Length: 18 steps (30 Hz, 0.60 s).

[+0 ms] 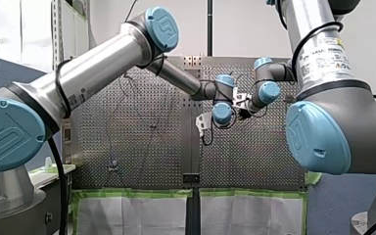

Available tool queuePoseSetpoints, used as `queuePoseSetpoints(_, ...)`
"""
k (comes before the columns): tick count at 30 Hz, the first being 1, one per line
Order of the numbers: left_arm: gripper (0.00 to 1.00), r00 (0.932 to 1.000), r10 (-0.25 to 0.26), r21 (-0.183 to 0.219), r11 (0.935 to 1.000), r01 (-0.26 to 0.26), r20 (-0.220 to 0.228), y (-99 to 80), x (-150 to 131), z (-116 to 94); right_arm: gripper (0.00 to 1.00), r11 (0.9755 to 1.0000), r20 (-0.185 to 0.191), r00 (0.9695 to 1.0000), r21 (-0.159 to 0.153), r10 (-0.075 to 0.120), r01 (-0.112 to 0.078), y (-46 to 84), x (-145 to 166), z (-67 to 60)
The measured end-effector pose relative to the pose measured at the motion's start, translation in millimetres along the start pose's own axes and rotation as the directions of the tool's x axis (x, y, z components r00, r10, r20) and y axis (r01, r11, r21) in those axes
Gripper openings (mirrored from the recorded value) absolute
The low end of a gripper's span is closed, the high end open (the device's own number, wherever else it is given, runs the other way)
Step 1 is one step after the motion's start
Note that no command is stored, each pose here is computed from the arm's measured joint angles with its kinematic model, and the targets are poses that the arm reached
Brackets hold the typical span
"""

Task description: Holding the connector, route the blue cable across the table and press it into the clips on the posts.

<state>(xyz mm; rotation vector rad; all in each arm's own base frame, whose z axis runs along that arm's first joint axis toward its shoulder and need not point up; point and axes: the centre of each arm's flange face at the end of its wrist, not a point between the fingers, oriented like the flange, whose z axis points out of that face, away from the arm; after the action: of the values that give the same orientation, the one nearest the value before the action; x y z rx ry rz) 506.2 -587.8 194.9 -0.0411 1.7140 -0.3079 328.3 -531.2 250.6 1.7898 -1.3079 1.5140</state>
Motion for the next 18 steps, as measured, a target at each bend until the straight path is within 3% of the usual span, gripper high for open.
queuePoseSetpoints(6, 1.0, 0.9996, 0.009, -0.011, 0.9999, -0.009, -0.028, 0.1, 16, 9, 0.0, 1.0, -0.002, 1.0, 0.001, 0.003, -0.003, 0.5, 0, 0.5)
queuePoseSetpoints(15, 1.0, 0.9998, -0.008, -0.012, 0.9999, 0.008, -0.019, -7.7, 34, 24, 0.0, 1.0, -0.013, 0.9999, 0.001, 0.002, -0.002, 2.3, 1, 2.1)
queuePoseSetpoints(16, 0.97, 0.9998, -0.011, -0.011, 0.9999, 0.011, -0.015, -9.0, 32, 25, 0.0, 1.0, -0.013, 0.9999, 0.001, 0.002, -0.002, 2.6, 1, 2.2)
queuePoseSetpoints(17, 0.86, 0.9998, -0.017, -0.011, 0.9998, 0.017, -0.008, -11.0, 30, 26, 0.0, 1.0, -0.013, 0.9999, 0.001, 0.002, -0.002, 2.6, 1, 2.3)
queuePoseSetpoints(18, 0.86, 0.9998, -0.02, -0.011, 0.9997, 0.02, -0.002, -12.5, 27, 27, 0.0, 1.0, -0.013, 0.9999, 0.0, 0.001, -0.001, 2.7, 1, 2.3)
